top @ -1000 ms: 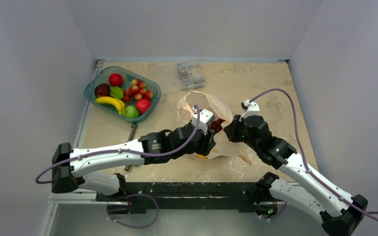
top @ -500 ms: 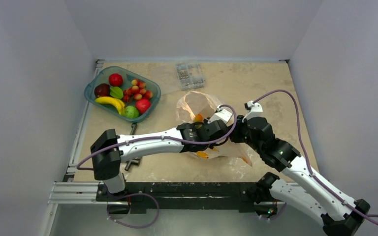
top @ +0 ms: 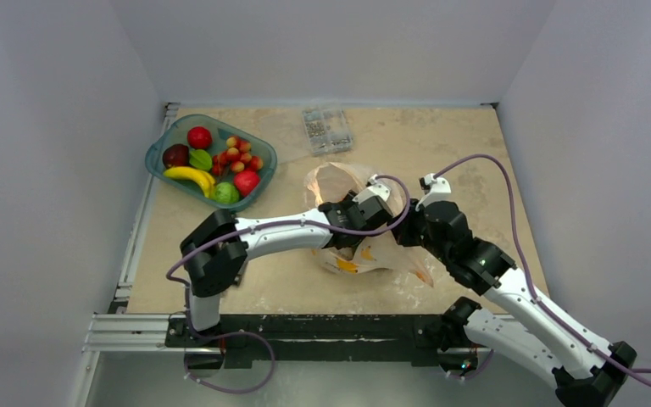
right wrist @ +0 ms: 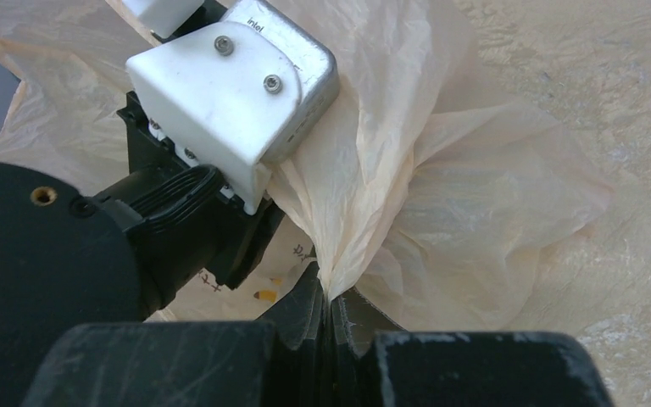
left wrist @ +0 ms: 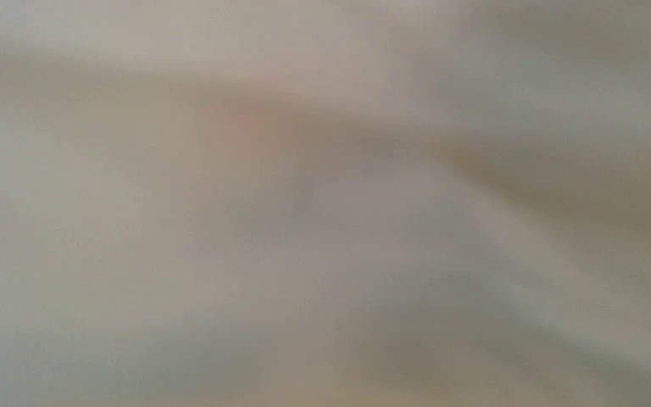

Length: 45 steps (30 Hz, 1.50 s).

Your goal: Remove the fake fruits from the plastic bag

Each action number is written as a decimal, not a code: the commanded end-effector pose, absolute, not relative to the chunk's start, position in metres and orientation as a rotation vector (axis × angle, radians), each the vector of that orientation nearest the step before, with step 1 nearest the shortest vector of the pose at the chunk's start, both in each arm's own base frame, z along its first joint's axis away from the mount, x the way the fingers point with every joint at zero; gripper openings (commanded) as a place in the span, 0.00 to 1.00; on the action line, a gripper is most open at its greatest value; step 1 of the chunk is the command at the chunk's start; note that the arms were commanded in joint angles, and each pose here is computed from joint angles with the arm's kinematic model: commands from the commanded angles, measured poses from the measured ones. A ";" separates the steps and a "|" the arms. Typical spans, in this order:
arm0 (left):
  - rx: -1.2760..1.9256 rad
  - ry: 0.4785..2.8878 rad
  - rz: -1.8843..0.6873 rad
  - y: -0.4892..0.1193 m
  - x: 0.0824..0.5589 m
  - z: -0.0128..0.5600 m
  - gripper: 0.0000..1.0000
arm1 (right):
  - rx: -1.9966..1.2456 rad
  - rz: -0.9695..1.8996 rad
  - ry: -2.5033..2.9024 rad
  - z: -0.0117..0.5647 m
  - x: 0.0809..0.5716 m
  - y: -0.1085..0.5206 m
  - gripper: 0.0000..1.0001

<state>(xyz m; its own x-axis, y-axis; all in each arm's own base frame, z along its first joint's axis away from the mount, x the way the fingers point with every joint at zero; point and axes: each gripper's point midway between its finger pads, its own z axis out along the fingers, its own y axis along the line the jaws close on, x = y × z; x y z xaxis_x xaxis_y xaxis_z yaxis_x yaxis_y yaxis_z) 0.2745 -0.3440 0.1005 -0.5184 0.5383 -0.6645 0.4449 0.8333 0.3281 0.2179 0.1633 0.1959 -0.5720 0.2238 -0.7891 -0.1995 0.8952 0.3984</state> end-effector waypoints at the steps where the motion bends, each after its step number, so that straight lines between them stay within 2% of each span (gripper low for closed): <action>1: 0.692 2.145 0.202 -0.344 0.302 0.111 0.41 | 0.032 0.583 2.069 0.211 0.221 0.166 0.00; 11: 0.788 2.139 0.265 -0.344 0.332 0.102 0.58 | 0.033 0.582 2.077 0.209 0.220 0.166 0.00; 20: 0.844 2.198 0.282 -0.341 0.352 0.076 0.64 | 0.031 0.590 2.076 0.209 0.221 0.167 0.00; 27: 0.848 2.238 0.291 -0.335 0.364 0.050 0.64 | 0.032 0.583 2.093 0.204 0.219 0.166 0.00; 31: 0.855 2.242 0.296 -0.334 0.367 0.044 0.60 | 0.037 0.572 2.096 0.202 0.218 0.163 0.00; 38: 0.814 2.261 0.199 -0.337 0.357 0.067 0.33 | 0.037 0.568 2.107 0.194 0.220 0.166 0.00; 45: 0.776 2.302 -0.061 -0.339 0.320 0.104 0.19 | 0.039 0.554 2.106 0.196 0.224 0.166 0.00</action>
<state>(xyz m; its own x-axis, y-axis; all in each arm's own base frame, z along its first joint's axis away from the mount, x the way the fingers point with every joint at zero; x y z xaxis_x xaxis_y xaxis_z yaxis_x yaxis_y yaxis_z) 0.3389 -0.3297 0.0537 -0.5685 0.6221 -0.5384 0.5307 0.7773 0.3379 0.2179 0.1648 0.1863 -0.6003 0.2177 -0.7696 -0.1797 0.9009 0.3950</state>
